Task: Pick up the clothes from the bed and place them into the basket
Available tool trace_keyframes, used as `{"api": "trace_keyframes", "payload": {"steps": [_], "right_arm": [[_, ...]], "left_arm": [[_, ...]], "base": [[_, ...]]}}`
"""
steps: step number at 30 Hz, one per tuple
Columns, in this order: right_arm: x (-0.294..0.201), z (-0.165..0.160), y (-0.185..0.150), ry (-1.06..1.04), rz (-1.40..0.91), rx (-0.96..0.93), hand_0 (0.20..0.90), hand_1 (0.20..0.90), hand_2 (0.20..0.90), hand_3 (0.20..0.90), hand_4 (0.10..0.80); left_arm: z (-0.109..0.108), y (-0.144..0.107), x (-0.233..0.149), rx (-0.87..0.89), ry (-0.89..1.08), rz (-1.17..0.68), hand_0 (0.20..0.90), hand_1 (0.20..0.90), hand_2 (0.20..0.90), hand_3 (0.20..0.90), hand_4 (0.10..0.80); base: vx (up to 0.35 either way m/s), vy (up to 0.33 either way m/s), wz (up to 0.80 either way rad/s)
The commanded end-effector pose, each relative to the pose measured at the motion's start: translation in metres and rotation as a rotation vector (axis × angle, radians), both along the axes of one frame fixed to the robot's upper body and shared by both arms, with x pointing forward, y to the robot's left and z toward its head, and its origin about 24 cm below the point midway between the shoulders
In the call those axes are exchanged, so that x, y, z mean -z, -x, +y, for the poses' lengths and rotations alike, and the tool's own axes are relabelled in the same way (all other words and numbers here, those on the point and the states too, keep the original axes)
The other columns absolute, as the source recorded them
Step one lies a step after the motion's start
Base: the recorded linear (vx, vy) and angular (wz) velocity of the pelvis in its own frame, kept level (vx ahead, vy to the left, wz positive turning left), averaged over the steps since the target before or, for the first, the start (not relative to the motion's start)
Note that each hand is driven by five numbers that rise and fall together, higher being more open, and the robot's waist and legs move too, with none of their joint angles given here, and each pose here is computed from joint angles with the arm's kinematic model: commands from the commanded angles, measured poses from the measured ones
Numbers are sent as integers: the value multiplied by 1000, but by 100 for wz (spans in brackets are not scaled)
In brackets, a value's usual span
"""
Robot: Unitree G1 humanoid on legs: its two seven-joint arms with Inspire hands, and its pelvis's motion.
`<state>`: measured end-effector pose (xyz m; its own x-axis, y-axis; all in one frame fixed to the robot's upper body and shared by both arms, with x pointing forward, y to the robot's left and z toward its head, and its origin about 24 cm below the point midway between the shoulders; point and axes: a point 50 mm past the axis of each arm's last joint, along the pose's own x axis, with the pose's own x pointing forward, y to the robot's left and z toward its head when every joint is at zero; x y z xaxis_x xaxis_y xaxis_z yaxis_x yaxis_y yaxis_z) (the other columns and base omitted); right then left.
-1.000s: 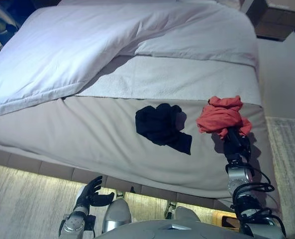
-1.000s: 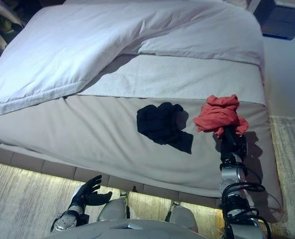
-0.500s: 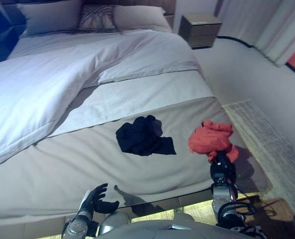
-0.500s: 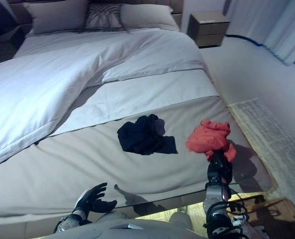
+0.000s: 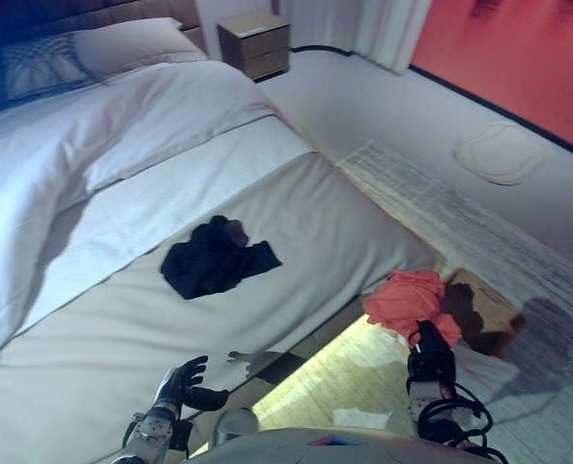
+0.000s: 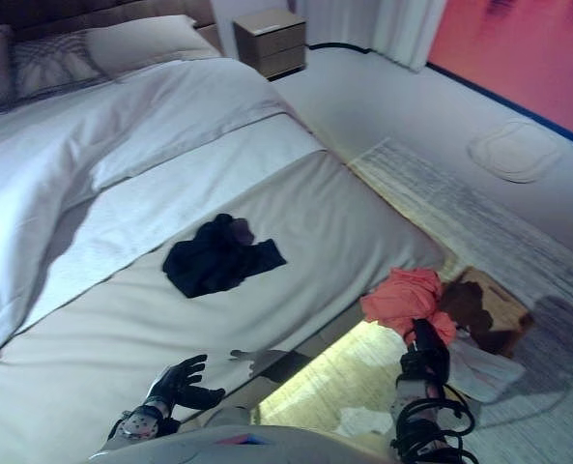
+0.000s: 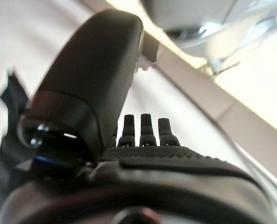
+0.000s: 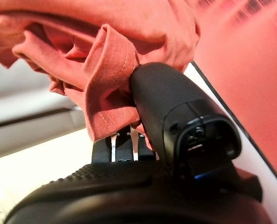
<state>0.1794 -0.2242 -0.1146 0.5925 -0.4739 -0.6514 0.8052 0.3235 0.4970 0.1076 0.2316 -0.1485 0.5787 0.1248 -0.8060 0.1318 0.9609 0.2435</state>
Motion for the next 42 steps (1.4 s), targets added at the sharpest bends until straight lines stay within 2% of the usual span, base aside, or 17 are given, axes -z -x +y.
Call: {"api": "trace_keyframes", "payload": {"steps": [1,6,14,16,23,32,35,39,42], "right_arm": [[-31,-15,-32,115,-152,-30,300,300,300,200,100],[-23,-7,-28,115,-75,-126,300,300,300,200,100],[-14,-22,-16,191,20,-201,300,300,300,200,100],[-17,-27,-21,233,43,-219,300,300,300,200,100],[-23,-32,-30,298,74,-221,300,300,300,200,100],[-30,-27,-42,311,29,-269,300,300,300,200,100],[-32,-31,-45,316,23,-254,300,300,300,200,100],[-40,-51,-49,328,24,-206,300,300,300,200,100],[-46,-60,-52,347,23,-183,300,300,300,200,100]], "left_arm": [[-1,-26,-10,17,-2,-106,900,900,900,900,800],[5,-27,-13,-18,-13,-127,900,900,900,900,800],[1,-21,-10,-34,-2,-134,900,900,900,900,800],[0,-9,-6,-50,19,-113,900,900,900,900,800],[-1,0,-2,-20,20,-73,900,900,900,900,800],[15,-21,-15,-4,-21,-132,900,900,900,900,800],[10,-24,-14,-21,-5,-137,900,900,900,900,800],[-1,-10,-7,40,9,-97,900,900,900,900,800],[-2,1,-4,50,2,-72,900,900,900,900,800]], "base": [[-182,-312,-120],[-144,-303,-108],[-35,-198,-13],[5,27,-1],[75,103,-39],[60,24,2],[17,-103,16],[92,-55,4],[120,4,18]]}}
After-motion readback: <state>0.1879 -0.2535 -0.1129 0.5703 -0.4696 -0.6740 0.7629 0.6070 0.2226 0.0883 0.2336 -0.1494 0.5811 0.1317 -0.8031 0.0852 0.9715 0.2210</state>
